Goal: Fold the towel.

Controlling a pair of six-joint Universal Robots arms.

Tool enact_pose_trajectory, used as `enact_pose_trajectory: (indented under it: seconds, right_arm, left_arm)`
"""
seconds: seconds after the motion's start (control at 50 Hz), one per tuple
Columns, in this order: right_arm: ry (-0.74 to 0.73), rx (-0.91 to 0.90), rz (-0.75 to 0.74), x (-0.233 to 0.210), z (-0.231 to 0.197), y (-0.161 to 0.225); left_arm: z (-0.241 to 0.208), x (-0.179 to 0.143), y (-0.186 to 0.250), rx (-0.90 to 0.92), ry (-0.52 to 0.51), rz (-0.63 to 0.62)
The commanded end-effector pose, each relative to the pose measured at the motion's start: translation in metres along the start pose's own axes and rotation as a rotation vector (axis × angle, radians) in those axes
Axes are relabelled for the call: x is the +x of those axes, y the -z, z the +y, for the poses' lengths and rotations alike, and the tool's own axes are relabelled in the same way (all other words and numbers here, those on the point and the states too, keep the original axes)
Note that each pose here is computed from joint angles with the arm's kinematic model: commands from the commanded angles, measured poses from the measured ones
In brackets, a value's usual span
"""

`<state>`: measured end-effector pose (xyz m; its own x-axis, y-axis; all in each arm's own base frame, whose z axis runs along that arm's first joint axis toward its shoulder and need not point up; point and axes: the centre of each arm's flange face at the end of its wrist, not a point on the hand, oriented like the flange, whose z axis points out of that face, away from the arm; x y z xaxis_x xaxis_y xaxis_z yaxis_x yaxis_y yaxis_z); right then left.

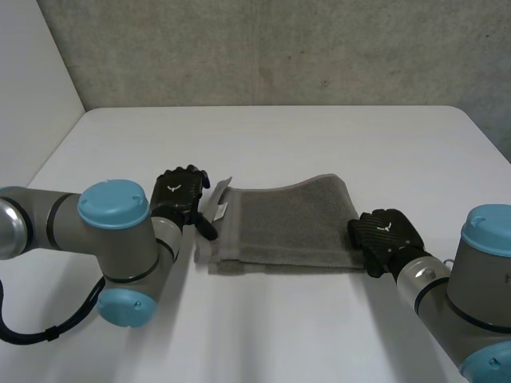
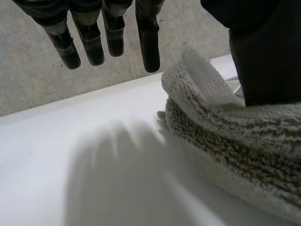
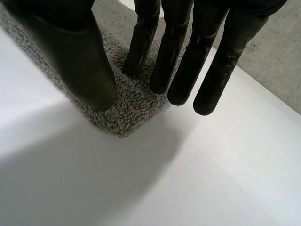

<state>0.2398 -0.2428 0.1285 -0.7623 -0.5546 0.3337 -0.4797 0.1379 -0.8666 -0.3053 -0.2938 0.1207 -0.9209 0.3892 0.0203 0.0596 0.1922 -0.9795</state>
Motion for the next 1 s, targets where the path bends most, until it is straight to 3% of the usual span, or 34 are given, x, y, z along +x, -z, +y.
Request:
enact_pose_trajectory:
  seconds: [0.02, 0.28, 0.52, 0.78, 1.0]
  right_arm:
    - [0.007, -0.002, -0.003, -0.001, 0.001, 0.001]
    - [0.007, -0.005, -0.003, -0.001, 0.003, -0.001]
    - [0.008, -0.015, -0.008, -0.003, 0.005, -0.002]
    - [0.007, -0.012, -0.010, -0.004, 0.005, -0.001]
    - [0.012, 0.008, 0.001, -0.005, 0.010, -0.008]
  left_arm:
    - [0.005, 0.000, 0.003, -0.018, -0.002, 0.003]
    - [0.002, -0.027, -0.007, -0.020, 0.012, -0.065]
    - [0.019, -0.028, 0.008, -0.106, 0.005, -0.062]
    - [-0.042, -0.003, 0.035, 0.050, 0.011, 0.018]
    - [-0.055, -0.004, 0.043, 0.085, 0.022, 0.017]
